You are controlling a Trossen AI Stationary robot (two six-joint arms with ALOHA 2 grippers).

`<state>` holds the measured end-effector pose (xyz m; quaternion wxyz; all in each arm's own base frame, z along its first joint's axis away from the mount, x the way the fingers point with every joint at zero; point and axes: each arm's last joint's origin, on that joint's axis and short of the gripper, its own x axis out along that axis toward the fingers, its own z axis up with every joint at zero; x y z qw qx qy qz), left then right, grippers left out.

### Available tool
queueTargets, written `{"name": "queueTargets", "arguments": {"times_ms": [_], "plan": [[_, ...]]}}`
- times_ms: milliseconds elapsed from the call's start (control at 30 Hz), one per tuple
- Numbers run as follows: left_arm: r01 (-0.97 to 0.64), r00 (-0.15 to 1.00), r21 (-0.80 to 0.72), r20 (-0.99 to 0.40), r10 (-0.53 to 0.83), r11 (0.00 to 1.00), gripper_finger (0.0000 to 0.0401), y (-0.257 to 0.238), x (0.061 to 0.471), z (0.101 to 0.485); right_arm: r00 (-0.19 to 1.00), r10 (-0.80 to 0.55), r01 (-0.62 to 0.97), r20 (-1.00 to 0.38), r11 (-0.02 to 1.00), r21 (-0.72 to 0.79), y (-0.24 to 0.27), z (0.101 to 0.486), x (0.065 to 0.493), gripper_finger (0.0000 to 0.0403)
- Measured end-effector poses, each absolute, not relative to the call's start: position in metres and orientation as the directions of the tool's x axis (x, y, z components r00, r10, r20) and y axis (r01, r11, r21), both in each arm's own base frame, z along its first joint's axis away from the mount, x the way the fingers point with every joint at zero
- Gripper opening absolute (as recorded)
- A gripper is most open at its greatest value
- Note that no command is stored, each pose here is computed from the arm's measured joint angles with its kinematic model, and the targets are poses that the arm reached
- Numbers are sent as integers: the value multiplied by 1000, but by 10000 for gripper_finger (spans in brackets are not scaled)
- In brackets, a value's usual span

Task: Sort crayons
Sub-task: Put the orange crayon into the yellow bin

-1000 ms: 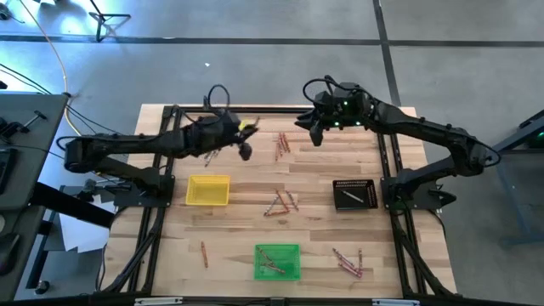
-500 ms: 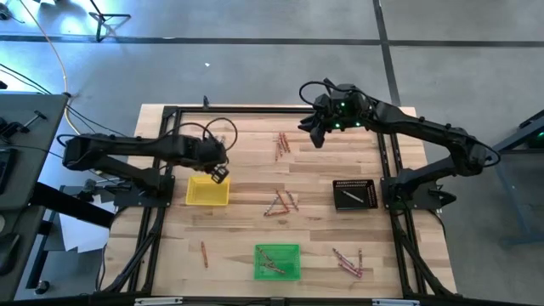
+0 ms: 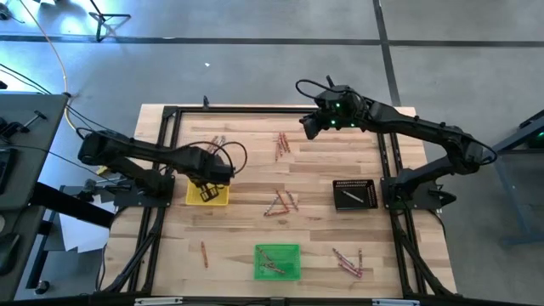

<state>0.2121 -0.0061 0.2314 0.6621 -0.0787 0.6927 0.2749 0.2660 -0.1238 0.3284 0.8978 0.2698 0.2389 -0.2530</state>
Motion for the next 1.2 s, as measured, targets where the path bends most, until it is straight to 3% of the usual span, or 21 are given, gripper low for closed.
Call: {"name": "queueTargets", "arguments": {"times_ms": [500, 700, 1200], "plan": [[-317, -100, 354, -935, 340, 880, 3, -27, 209, 231, 628, -262, 709, -733, 582, 399, -127, 293, 277, 94], [-293, -93, 354, -935, 342, 888, 4, -31, 209, 231, 598, -237, 719, -766, 581, 381, -125, 282, 284, 94], [-390, -71, 324, -944, 322, 862, 5, -43, 208, 230, 677, -328, 684, -659, 611, 398, -123, 289, 300, 94]]}}
